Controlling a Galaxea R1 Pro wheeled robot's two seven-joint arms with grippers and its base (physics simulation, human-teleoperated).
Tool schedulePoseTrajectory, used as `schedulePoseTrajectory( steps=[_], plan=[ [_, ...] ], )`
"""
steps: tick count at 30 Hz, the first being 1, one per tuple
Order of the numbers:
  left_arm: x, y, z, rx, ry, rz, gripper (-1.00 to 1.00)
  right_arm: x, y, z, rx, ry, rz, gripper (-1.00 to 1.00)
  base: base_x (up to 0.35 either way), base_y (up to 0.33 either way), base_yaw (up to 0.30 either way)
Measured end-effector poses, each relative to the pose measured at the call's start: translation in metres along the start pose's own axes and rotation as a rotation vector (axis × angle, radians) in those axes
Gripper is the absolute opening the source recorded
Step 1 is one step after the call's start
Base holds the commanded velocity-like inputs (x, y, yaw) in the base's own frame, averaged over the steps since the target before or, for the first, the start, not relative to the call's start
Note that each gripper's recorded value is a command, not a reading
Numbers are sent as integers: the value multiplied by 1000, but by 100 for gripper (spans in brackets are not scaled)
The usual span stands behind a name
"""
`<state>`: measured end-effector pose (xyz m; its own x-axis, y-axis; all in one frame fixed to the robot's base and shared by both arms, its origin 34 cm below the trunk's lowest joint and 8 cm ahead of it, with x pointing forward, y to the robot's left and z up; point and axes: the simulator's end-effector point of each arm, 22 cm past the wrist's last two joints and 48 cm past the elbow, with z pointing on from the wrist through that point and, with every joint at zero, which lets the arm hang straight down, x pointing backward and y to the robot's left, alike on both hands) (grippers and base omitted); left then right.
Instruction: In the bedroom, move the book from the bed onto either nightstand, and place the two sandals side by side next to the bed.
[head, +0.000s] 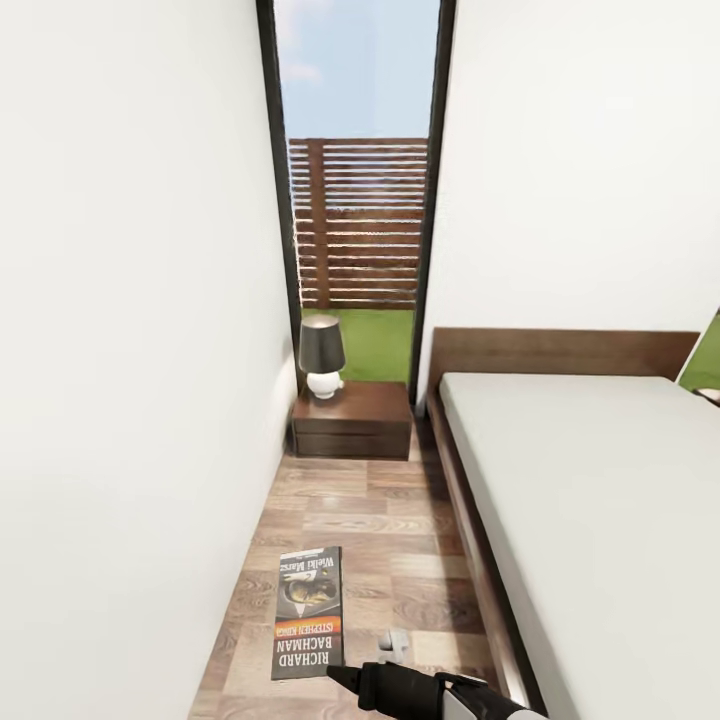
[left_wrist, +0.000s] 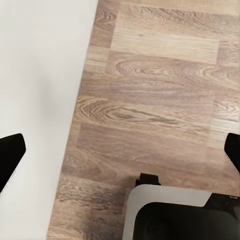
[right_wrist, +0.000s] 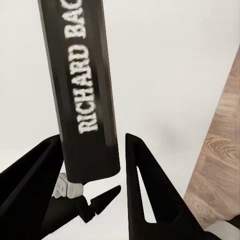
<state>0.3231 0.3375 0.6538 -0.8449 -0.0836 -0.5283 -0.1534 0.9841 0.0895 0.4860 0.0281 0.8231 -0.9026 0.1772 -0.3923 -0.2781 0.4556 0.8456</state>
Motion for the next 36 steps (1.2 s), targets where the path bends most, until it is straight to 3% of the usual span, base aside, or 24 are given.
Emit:
schedulePoseTrajectory(
  steps=[36],
  plan=[
    [0, -1, 0, 1, 0, 2, 100, 1, 0, 0, 1, 2, 1, -100, 337, 2, 0]
  ],
)
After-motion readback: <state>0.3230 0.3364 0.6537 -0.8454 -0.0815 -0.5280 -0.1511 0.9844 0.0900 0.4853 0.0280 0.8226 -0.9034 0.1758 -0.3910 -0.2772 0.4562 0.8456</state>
